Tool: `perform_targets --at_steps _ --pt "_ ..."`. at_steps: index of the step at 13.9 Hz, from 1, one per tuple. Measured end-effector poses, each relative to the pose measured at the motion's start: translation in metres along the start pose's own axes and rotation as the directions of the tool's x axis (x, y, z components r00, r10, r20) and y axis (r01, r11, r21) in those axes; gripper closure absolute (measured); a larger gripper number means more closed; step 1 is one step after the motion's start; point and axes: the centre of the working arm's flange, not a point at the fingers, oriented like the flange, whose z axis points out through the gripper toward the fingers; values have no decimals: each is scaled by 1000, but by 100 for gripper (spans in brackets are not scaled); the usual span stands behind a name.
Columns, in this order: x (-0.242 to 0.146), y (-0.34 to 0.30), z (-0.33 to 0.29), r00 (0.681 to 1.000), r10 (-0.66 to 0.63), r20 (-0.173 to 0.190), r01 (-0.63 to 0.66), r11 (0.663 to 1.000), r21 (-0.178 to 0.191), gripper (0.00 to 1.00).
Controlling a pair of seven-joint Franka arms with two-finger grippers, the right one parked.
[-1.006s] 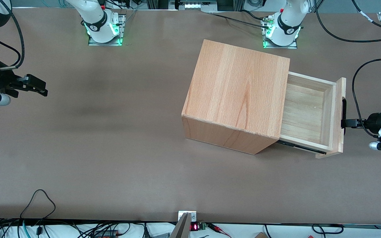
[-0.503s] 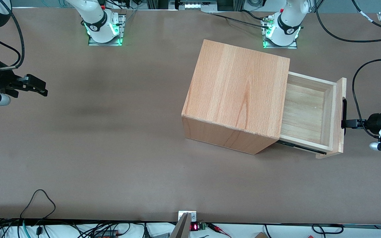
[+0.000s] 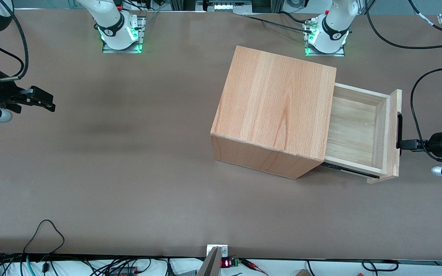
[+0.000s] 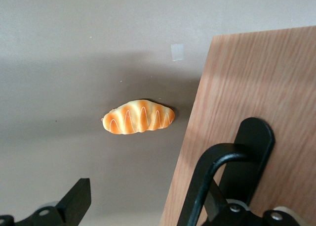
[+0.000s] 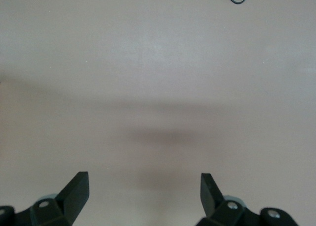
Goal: Open top drawer with left arm
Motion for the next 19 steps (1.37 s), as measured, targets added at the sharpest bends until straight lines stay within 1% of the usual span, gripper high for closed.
perform_targets --at_steps 2,4,9,12,15,17,18,19 --pt "0 1 -4 1000 3 4 -3 1000 -1 0" --pt "-3 5 -16 1000 9 16 -9 1000 -5 0" --pt "-10 10 -46 1000 18 20 -18 1000 -3 0" --pt "-19 17 -71 999 28 28 -28 999 23 0" --pt "-32 32 -99 999 40 37 -41 999 28 0" --pt "-38 48 -116 999 26 42 -28 999 33 0" --pt "-41 59 -123 999 18 47 -20 999 48 0" --pt "-44 72 -129 999 11 51 -14 997 70 0"
